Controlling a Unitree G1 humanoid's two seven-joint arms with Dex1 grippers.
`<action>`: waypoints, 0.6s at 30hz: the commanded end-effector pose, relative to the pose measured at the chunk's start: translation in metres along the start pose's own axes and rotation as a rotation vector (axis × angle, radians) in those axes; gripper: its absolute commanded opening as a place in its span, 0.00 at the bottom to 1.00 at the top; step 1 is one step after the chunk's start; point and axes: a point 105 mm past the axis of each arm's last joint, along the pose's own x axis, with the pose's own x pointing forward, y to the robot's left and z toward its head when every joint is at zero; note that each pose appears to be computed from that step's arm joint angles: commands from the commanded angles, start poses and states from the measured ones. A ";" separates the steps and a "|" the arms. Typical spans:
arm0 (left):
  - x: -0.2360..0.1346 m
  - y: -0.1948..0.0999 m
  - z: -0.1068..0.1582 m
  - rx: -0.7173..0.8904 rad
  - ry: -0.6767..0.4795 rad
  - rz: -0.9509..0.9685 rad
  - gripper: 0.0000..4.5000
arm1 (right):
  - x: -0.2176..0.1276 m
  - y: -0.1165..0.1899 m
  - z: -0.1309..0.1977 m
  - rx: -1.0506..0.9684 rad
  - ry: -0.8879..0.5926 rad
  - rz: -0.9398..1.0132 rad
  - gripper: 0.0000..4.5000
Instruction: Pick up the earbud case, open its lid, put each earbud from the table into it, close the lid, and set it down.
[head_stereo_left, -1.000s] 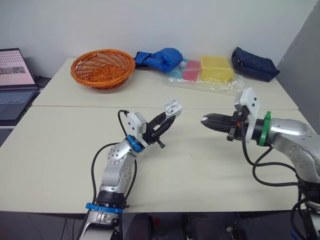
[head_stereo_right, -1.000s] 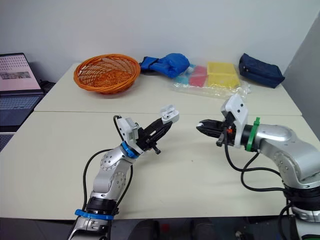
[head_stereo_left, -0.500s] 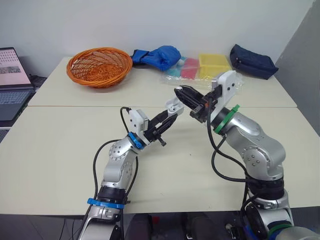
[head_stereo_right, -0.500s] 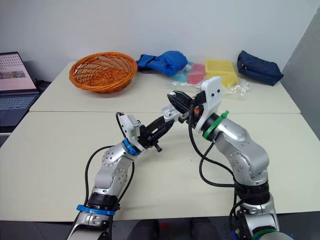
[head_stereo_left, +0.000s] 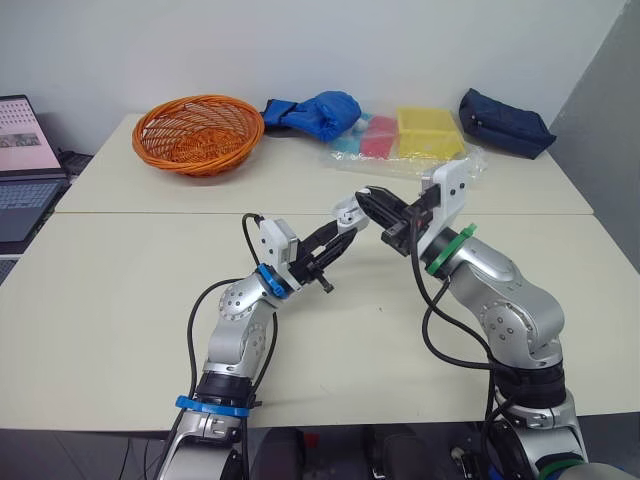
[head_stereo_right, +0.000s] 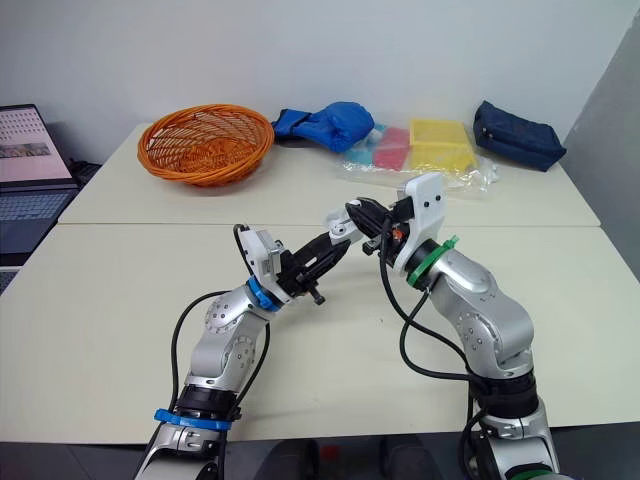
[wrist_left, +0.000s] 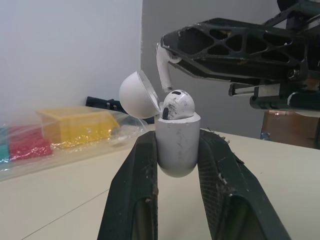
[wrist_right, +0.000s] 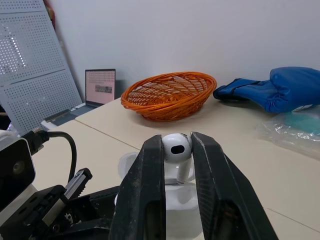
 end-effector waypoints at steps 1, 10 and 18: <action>0.006 -0.002 0.017 0.031 -0.067 -0.011 0.16 | -0.002 0.004 0.005 -0.029 -0.014 0.011 0.09; 0.008 -0.005 0.021 0.034 -0.078 -0.011 0.16 | -0.002 0.002 -0.002 -0.056 0.022 0.016 0.09; 0.008 -0.006 0.020 0.029 -0.079 -0.014 0.16 | -0.003 0.004 -0.005 -0.071 0.033 0.021 0.09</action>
